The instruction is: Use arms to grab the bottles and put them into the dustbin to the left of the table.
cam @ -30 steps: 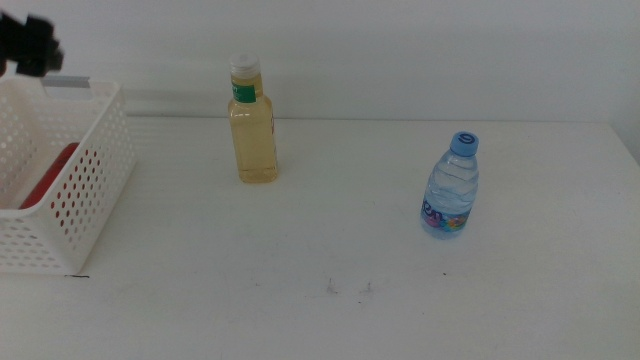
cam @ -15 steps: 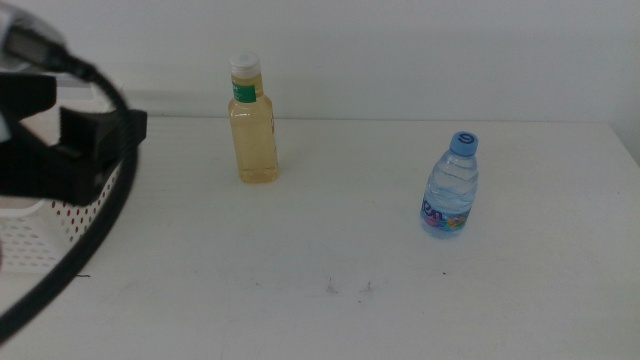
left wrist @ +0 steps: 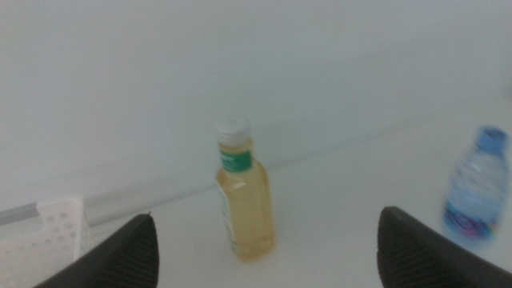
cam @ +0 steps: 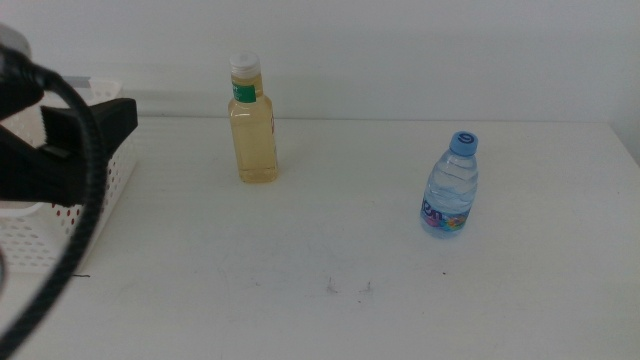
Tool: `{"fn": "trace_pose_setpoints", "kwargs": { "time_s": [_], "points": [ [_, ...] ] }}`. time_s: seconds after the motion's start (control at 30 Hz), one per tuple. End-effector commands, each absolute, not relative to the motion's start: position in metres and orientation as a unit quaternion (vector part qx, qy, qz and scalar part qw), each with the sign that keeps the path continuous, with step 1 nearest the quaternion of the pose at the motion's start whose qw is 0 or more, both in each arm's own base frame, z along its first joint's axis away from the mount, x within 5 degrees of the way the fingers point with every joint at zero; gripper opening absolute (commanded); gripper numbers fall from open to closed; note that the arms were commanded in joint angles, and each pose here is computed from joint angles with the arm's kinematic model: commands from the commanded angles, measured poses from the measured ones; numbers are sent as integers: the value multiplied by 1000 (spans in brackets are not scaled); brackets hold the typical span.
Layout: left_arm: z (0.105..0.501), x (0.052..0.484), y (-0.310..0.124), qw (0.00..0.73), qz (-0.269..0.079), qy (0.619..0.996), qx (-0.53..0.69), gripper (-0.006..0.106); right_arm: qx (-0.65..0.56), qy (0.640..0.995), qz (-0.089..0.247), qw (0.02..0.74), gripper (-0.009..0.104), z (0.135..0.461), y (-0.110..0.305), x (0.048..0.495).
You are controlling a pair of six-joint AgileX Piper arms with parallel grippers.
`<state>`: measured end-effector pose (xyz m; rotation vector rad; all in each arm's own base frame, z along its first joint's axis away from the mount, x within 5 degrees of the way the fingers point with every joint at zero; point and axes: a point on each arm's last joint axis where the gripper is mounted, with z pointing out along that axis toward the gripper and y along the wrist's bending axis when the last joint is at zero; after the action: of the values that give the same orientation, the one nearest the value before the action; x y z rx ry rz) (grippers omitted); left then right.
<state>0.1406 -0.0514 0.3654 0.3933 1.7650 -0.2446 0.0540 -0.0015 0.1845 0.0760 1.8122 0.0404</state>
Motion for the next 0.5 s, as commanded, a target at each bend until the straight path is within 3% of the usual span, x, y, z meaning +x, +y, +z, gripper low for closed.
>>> {"fn": "trace_pose_setpoints", "kwargs": {
  "time_s": [0.0,0.23,0.47],
  "points": [
    [349,146,-50,641,-114,747,136,94,33,783,12,621,90,185,-2,54],
    [275,163,-53,698,-76,705,97,94,33,783,12,621,90,185,-2,54],
    [228,213,-79,687,-74,716,96,94,33,783,12,621,90,185,-2,54]
  ]
}}
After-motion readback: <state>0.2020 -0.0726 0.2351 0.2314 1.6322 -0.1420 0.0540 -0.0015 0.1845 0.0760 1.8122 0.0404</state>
